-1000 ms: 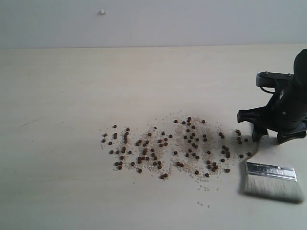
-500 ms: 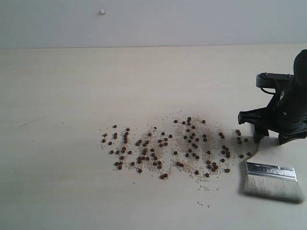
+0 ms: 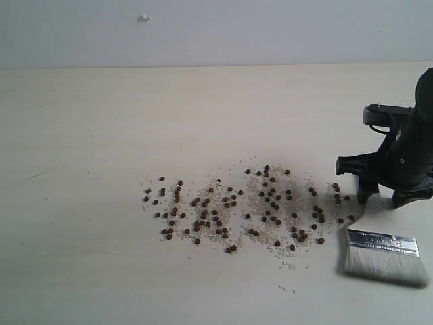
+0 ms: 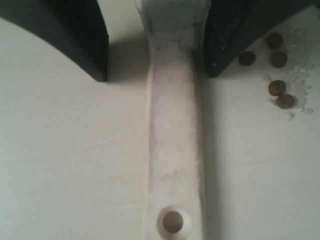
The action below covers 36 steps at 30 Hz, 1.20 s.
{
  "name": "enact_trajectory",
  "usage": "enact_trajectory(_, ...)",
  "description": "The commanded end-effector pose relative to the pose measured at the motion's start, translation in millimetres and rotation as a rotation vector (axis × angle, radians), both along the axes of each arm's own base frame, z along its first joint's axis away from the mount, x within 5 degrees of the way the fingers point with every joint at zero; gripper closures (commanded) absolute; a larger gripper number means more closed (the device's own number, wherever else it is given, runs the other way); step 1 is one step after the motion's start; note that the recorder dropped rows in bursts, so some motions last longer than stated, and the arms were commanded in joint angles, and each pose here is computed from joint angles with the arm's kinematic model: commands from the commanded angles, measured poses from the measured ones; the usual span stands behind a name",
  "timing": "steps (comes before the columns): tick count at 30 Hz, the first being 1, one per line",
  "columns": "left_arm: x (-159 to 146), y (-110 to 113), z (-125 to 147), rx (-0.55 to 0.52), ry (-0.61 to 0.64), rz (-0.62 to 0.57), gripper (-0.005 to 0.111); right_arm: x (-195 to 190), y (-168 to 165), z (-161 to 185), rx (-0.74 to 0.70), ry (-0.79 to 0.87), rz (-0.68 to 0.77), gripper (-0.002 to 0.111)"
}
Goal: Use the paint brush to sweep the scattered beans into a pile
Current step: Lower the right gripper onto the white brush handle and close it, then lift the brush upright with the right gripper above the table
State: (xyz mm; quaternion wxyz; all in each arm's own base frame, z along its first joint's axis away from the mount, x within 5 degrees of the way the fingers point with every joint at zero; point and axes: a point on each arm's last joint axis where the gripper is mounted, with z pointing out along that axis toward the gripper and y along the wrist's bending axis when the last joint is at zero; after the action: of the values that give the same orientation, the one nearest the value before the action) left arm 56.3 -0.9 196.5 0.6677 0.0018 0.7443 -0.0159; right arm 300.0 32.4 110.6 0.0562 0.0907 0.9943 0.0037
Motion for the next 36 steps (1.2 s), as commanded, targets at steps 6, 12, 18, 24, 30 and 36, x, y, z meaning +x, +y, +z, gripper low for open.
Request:
enact_trajectory(6, 0, 0, -1, -0.006, 0.000, 0.003, 0.107, -2, 2, -3, 0.015, 0.016, -0.010, 0.082)
enact_trajectory(12, 0, 0, -1, -0.006, 0.000, 0.003, 0.107, 0, 2, -2, 0.012, -0.006, 0.041, 0.087)
enact_trajectory(18, 0, 0, -1, -0.006, 0.000, 0.003, 0.107, 3, 3, -2, 0.015, -0.041, 0.045, 0.087)
enact_trajectory(24, 0, 0, -1, -0.006, 0.000, 0.003, 0.107, 0, 2, -2, 0.002, -0.002, 0.121, 0.105)
enact_trajectory(30, 0, 0, -1, -0.006, 0.000, 0.003, 0.107, 0, 3, -1, -0.001, -0.012, 0.158, 0.108)
enact_trajectory(36, 0, 0, -1, -0.006, 0.000, 0.003, 0.107, 0, 2, 20, -0.004, -0.075, 0.192, 0.108)
